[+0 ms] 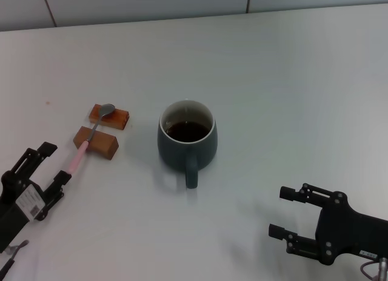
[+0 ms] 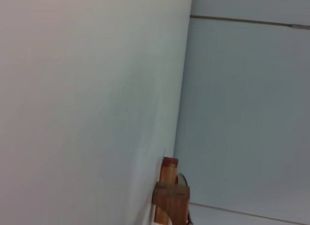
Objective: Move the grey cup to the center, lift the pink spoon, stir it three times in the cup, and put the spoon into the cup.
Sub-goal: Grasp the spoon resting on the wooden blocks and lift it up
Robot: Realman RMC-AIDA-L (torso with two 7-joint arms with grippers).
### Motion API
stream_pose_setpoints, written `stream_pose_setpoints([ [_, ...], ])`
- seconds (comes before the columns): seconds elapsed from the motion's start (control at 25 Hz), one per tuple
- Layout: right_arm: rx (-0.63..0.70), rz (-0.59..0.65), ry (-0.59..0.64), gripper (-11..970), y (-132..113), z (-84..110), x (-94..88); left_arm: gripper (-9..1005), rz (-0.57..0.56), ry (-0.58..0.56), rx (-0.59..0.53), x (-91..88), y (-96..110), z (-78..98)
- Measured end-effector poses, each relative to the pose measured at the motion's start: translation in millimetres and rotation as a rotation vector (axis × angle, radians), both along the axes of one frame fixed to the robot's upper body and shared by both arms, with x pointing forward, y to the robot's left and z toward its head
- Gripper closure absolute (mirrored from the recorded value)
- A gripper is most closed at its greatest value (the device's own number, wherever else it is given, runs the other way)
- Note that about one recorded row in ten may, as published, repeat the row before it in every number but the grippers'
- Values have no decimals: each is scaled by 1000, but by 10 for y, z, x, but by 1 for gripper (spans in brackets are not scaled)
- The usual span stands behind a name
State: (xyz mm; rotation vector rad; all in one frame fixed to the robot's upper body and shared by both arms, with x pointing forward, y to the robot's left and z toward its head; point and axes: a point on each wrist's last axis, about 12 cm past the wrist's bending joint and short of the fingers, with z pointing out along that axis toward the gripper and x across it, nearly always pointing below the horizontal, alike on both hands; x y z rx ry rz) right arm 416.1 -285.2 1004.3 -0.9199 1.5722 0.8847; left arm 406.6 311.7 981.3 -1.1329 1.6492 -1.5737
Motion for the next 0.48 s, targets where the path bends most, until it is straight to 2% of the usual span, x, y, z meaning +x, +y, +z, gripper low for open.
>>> stream_pose_setpoints([
  [0.48, 2, -2, 1, 244, 10, 1, 17, 192, -19, 7, -28, 92, -157, -11],
])
